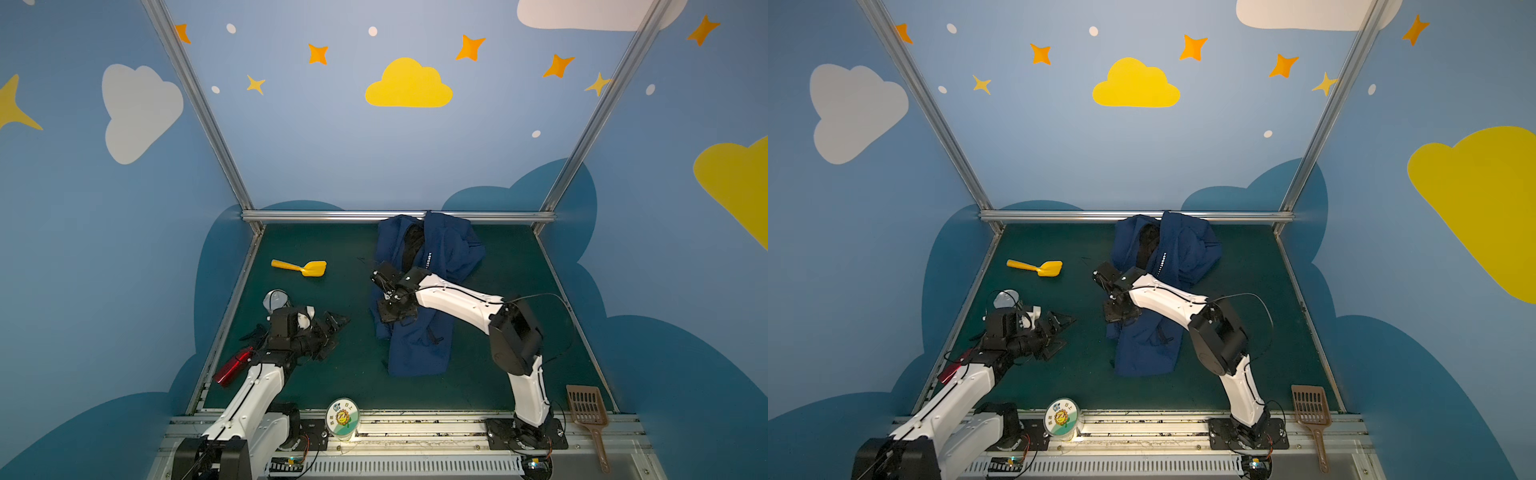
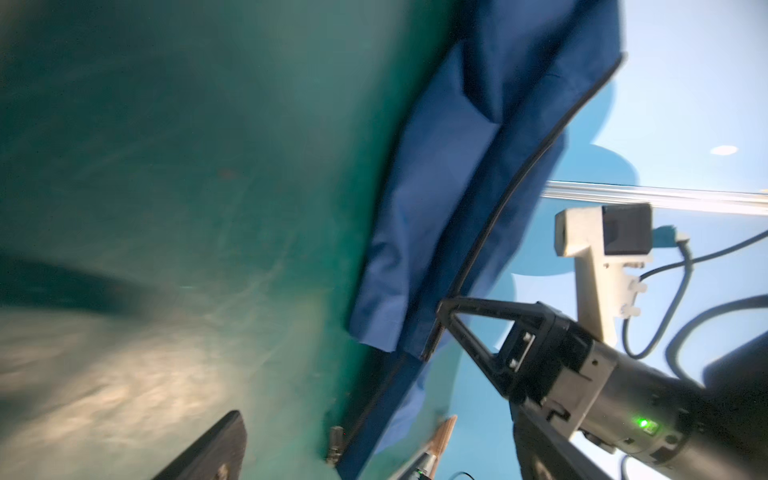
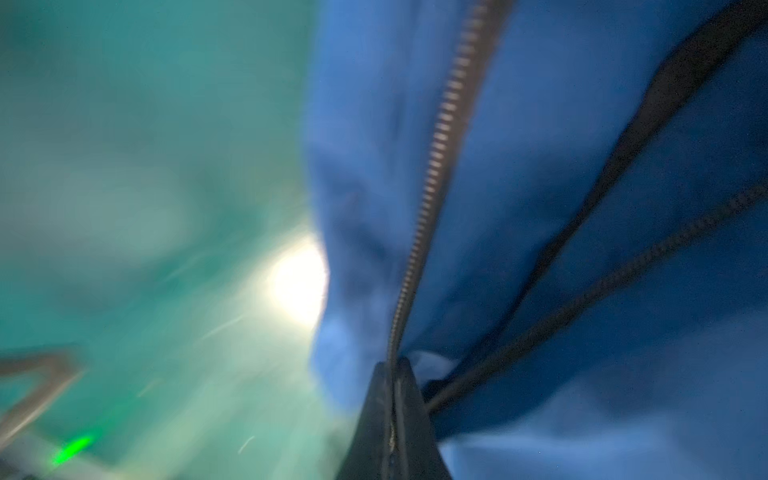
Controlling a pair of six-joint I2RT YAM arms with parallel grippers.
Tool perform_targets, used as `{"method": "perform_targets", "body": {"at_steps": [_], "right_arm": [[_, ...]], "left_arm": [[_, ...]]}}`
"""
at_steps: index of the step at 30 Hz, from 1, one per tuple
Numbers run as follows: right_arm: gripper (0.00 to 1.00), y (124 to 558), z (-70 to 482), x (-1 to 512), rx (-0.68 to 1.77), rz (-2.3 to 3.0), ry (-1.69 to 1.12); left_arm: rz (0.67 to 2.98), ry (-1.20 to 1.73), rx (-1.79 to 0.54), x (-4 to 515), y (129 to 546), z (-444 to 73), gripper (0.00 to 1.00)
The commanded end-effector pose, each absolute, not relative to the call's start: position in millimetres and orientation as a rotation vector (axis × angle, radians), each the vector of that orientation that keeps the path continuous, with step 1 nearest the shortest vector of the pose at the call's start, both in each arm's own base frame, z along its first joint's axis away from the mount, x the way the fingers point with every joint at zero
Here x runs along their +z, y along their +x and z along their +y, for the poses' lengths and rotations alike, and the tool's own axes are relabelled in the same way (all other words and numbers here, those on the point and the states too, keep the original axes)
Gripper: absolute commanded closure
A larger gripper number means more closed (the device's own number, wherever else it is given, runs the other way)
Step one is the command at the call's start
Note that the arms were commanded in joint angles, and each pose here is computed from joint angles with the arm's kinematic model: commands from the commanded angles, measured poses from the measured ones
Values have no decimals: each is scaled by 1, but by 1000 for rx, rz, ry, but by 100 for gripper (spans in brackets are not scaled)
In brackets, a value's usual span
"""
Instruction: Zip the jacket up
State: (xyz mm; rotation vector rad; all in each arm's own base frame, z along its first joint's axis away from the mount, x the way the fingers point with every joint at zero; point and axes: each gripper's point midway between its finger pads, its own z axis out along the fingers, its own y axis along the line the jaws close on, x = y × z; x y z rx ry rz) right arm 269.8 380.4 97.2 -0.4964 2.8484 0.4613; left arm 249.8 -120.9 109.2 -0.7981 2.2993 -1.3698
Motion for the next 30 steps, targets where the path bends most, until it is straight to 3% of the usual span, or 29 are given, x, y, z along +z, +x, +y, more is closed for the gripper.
{"method": "perform_targets", "body": {"at_steps": [1, 4, 13, 21, 30], "right_arm": [[100, 259, 415, 135, 947, 2734, -503], [100, 258, 427, 144, 1312, 2661, -397], [100, 267, 438, 191, 1763, 2356, -296], [100, 277, 443, 229, 1937, 2153, -272], [100, 283, 443, 253, 2049, 2026, -263]], "left_arm": [[2165, -770, -1585, 149, 256, -134, 1], [2089, -757, -1654, 173, 258, -137, 1], [2006, -747, -1733, 211, 249, -143, 1], [1943, -737, -1788, 230, 250, -152, 1], [1816, -648, -1905, 286, 266, -166, 1]]}}
